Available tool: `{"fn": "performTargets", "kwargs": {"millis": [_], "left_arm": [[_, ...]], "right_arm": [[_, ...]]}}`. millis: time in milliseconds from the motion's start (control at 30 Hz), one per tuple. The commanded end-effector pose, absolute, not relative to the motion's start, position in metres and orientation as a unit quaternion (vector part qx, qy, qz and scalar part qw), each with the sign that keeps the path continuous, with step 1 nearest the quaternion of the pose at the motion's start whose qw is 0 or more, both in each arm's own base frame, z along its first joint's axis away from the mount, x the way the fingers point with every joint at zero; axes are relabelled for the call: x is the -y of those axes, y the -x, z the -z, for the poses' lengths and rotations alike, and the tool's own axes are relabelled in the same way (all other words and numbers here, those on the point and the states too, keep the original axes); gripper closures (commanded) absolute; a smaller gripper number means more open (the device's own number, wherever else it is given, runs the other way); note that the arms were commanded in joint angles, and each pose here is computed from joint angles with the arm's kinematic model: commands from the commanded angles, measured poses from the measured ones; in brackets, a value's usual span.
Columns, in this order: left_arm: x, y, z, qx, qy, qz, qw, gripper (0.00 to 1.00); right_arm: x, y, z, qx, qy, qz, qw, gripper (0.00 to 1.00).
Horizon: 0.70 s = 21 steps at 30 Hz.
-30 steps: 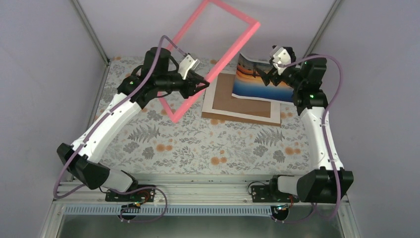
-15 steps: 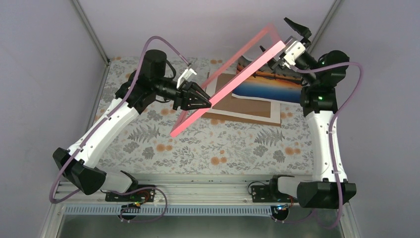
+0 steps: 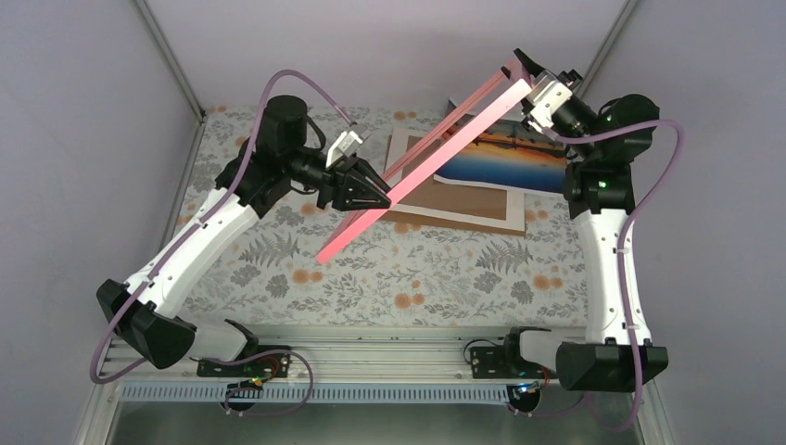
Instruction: Put the photo into the frame
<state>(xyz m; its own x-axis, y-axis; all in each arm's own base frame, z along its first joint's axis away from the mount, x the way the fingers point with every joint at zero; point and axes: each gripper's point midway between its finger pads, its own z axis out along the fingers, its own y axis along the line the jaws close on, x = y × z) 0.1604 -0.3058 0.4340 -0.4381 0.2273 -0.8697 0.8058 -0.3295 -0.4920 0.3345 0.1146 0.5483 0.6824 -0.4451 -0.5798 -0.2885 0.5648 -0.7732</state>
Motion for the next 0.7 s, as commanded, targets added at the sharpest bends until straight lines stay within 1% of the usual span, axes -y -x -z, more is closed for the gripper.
{"fn": "performTargets", "kwargs": {"millis": [0, 33, 67, 133, 167, 300, 400, 533, 667], "left_arm": [[0.296, -0.171, -0.456, -0.520, -0.495, 0.621, 0.314, 0.83], [0.294, -0.182, -0.455, -0.537, -0.483, 0.605, 0.334, 0.74], [0.292, -0.192, -0.453, -0.558, -0.471, 0.587, 0.350, 0.58], [0.287, -0.213, -0.455, -0.591, -0.449, 0.541, 0.395, 0.10], [0.284, -0.222, -0.456, -0.599, -0.448, 0.512, 0.422, 0.01], [0.270, -0.253, -0.469, -0.623, -0.439, 0.396, 0.513, 0.00], [0.259, -0.272, -0.476, -0.639, -0.436, 0.316, 0.550, 0.00], [0.255, -0.275, -0.483, -0.637, -0.474, 0.247, 0.555, 0.00], [0.261, -0.264, -0.487, -0.624, -0.514, 0.241, 0.536, 0.00]], "right_arm": [[-0.109, -0.333, -0.555, -0.409, 0.445, 0.062, 0.794, 0.96], [-0.107, -0.337, -0.554, -0.416, 0.440, 0.064, 0.793, 0.97], [-0.105, -0.340, -0.554, -0.424, 0.434, 0.066, 0.792, 0.97], [-0.101, -0.349, -0.553, -0.449, 0.423, 0.063, 0.784, 0.97], [-0.099, -0.353, -0.553, -0.462, 0.416, 0.061, 0.781, 0.97], [-0.088, -0.369, -0.549, -0.508, 0.389, 0.062, 0.766, 0.97], [-0.081, -0.380, -0.542, -0.543, 0.375, 0.065, 0.749, 0.97], [-0.073, -0.390, -0.529, -0.571, 0.370, 0.080, 0.728, 0.97], [-0.069, -0.396, -0.516, -0.590, 0.371, 0.090, 0.712, 0.97]]}}
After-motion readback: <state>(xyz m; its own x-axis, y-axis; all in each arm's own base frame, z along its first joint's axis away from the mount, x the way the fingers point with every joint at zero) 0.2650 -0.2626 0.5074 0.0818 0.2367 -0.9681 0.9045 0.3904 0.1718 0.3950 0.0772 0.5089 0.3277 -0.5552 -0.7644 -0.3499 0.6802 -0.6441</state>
